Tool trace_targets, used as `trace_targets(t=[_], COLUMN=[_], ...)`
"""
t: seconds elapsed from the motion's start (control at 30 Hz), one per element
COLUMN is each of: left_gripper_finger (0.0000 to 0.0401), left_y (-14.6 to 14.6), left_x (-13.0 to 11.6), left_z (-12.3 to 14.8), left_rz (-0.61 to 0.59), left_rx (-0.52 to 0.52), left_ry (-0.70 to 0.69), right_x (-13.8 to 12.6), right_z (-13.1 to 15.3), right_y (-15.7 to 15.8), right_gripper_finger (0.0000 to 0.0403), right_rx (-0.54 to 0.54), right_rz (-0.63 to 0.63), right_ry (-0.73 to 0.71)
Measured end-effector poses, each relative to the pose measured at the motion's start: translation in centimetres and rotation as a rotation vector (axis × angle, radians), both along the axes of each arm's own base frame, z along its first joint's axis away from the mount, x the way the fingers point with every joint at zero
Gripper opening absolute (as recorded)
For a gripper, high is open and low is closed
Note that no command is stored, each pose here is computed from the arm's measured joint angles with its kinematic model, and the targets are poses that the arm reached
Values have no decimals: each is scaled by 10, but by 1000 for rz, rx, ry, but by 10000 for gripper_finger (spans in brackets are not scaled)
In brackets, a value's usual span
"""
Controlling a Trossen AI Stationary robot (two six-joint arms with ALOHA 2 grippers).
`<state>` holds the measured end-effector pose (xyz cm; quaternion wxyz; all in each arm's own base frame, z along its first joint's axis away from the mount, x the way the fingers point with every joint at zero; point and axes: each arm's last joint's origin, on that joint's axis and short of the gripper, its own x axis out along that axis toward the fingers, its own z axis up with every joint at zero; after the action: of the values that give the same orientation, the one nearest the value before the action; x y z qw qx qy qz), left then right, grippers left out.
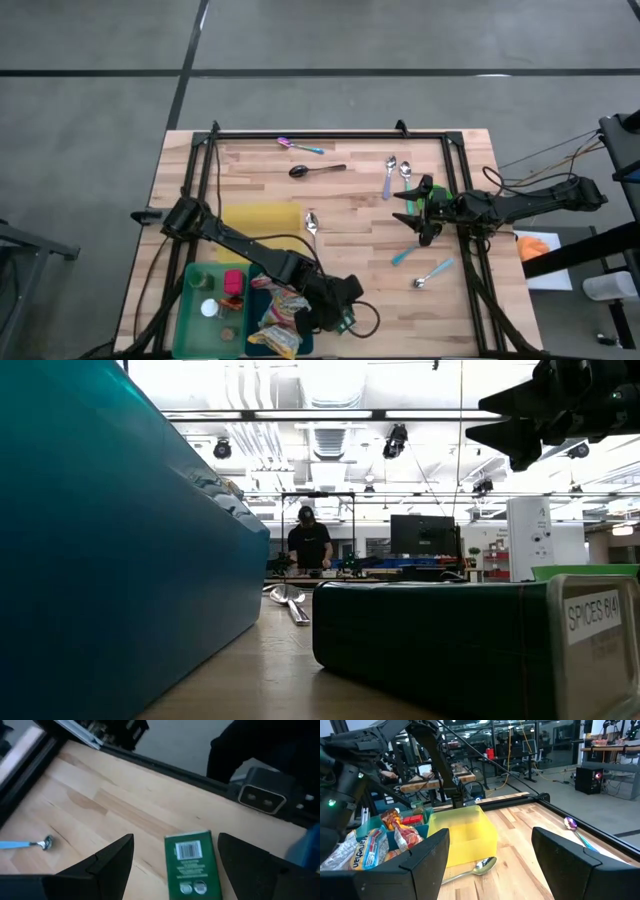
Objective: Pick & Place Food Item
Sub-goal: Put the black spice can into the green bin
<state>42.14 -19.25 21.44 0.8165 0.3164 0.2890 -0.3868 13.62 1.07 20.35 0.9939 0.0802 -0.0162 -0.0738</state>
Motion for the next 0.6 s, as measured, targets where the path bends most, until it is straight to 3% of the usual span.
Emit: trace_targets(t=[0.3, 0.4, 0.6], left_gripper_finger=[289, 289, 289], left_y=[-3, -4, 0], left_x=[5, 8, 9], left_z=[-21, -36, -39], left_rz=[5, 11, 23], left_rx=[-61, -50, -32], left_ry=[10, 43, 66], right_x=[0, 0, 0], right_z=[0, 0, 0], right_y=[0, 0, 0], right_gripper_finger=[281, 281, 281], right_rx=[0, 0, 0], right_rz=[0, 0, 0], right_ry=[0, 0, 0])
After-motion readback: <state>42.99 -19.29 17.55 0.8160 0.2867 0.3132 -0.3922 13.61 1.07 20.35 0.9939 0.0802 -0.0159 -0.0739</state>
